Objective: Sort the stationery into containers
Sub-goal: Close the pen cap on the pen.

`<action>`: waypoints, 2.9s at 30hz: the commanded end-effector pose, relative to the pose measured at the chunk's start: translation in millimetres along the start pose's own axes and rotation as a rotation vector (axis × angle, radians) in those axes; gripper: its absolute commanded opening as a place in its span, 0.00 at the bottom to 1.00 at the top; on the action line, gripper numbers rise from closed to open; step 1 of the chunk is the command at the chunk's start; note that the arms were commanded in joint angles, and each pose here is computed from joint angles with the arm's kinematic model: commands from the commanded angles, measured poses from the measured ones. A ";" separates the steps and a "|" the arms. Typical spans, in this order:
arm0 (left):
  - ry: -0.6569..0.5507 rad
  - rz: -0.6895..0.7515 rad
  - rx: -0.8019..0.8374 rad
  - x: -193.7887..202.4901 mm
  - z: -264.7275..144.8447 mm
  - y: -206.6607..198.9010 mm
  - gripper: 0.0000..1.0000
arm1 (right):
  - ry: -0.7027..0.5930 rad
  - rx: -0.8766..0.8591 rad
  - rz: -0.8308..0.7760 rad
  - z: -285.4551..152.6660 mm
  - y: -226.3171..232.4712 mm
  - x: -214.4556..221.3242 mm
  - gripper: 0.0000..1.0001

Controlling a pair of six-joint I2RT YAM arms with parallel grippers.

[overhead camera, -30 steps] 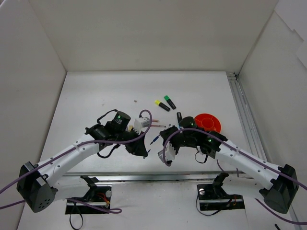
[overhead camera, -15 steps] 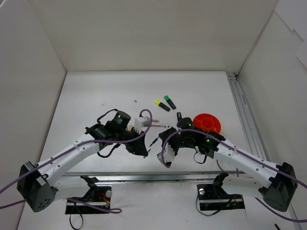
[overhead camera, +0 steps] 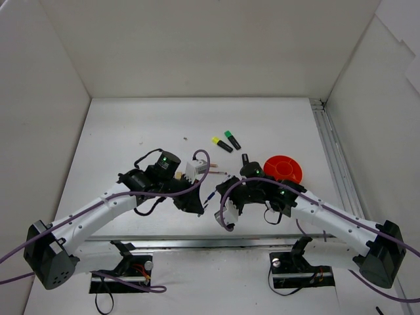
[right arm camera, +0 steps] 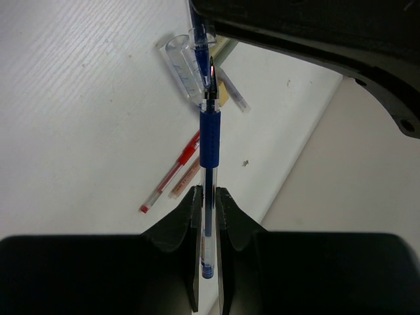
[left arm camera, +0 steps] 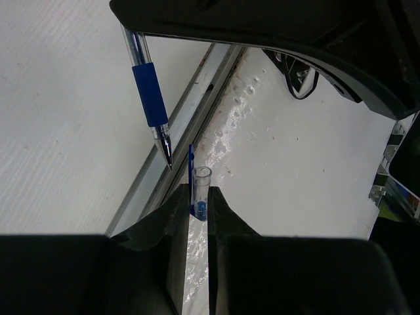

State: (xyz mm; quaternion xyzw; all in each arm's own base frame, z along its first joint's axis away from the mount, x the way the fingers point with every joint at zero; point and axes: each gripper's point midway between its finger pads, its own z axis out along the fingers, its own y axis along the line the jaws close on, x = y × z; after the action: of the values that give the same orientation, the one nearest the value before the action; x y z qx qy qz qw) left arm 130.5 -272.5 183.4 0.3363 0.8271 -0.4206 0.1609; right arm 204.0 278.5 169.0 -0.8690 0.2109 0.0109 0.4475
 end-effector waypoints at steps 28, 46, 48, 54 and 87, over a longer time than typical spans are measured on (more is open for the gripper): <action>-0.013 0.014 0.038 -4.4 -7.6 -14.8 0.00 | 0.025 0.046 -0.090 -9.4 -22.8 -3.5 0.00; -0.015 0.012 0.042 -2.0 -4.6 -12.6 0.00 | -0.037 0.063 -0.122 -9.7 -29.4 -20.0 0.00; -0.013 0.013 0.041 -1.9 -4.8 -12.6 0.00 | -0.042 0.061 -0.125 -9.1 -29.6 -22.1 0.00; -0.010 0.009 0.025 -0.1 -3.5 -8.6 0.00 | -0.044 0.067 -0.130 -11.1 -31.4 -23.9 0.00; -0.007 -0.001 0.056 5.8 -8.2 -16.5 0.00 | 0.022 0.104 -0.074 -10.1 -36.2 -15.0 0.00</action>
State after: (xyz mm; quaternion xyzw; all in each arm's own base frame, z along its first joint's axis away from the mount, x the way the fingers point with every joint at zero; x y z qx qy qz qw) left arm 117.2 -269.0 181.7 0.3345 0.8259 -0.4329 0.1366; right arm 190.1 286.7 175.3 -0.8743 0.1818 0.0032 0.4501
